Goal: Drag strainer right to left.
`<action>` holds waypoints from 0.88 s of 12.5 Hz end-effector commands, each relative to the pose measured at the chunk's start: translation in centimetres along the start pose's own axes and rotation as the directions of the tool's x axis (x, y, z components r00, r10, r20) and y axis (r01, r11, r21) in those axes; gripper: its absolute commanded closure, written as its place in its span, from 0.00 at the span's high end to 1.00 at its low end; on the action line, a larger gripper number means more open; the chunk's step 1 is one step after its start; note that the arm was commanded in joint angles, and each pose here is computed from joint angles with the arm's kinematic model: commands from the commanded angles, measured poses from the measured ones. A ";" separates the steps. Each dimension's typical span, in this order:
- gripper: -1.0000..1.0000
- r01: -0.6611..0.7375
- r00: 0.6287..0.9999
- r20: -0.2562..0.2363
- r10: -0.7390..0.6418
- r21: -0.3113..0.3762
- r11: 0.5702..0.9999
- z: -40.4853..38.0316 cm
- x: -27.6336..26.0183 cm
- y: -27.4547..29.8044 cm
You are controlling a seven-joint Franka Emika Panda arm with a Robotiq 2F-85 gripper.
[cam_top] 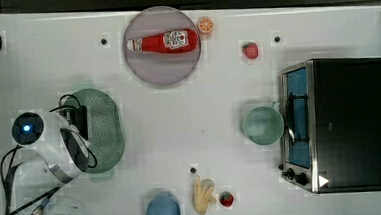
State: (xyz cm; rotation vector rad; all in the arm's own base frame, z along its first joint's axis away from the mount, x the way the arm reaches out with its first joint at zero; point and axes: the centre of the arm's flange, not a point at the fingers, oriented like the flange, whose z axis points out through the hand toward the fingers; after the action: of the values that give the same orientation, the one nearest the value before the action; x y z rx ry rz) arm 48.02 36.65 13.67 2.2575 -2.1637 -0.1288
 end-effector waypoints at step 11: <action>1.00 0.138 0.988 -0.052 -0.142 -0.067 0.988 -7.2 -2.0 -0.5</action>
State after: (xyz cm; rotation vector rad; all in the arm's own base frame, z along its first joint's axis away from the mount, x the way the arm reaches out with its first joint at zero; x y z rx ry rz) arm 45.11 39.74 14.31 2.2038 -1.9355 -0.1569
